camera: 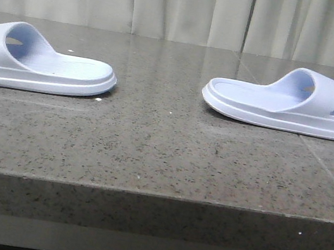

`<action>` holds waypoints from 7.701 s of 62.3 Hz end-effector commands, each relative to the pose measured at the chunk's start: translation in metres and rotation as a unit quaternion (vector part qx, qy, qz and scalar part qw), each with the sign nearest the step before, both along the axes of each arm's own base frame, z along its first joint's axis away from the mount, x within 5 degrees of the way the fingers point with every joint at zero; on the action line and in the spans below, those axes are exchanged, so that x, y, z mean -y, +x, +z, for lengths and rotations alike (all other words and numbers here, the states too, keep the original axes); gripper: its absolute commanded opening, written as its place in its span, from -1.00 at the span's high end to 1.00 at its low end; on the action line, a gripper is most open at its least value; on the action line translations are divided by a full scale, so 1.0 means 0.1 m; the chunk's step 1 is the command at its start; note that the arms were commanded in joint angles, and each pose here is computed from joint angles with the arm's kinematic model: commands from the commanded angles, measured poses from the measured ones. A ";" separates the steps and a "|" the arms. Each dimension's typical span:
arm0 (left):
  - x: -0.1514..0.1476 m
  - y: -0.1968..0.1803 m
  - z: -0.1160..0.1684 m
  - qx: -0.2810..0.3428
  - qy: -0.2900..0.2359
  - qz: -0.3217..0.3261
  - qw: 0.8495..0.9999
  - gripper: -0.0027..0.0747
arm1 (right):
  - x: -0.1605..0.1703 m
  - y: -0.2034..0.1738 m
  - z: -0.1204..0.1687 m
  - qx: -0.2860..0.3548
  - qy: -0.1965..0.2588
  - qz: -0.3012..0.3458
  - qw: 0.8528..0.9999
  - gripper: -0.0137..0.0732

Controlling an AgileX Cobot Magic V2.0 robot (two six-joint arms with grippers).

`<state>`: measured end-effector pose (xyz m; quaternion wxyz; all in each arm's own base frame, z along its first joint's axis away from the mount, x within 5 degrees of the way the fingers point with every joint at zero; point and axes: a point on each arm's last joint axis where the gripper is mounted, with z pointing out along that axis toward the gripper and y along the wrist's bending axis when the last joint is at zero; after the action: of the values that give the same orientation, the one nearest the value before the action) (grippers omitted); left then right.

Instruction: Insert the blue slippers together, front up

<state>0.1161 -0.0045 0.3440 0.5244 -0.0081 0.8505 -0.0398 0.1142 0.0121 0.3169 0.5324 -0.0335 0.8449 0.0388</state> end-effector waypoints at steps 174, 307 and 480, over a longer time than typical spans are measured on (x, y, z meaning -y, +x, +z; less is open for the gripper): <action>0.09 1.73 -0.47 -0.219 -0.259 -0.272 0.901 0.98 | 0.41 0.50 0.38 -0.100 0.018 -0.142 0.985 -0.49; 0.57 1.85 -0.48 -0.167 -0.287 -0.251 0.909 0.98 | 0.83 1.87 -0.02 -0.172 0.276 0.052 0.944 0.84; 1.13 2.06 -0.95 -0.212 -0.324 -0.220 0.895 0.98 | 0.50 1.47 -0.33 -0.178 0.283 0.052 0.941 -0.56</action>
<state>0.3213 -0.1142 0.2280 0.2499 0.0074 0.8790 -0.4060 0.2642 -0.0394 0.2664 0.3333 0.0915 0.8895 0.2989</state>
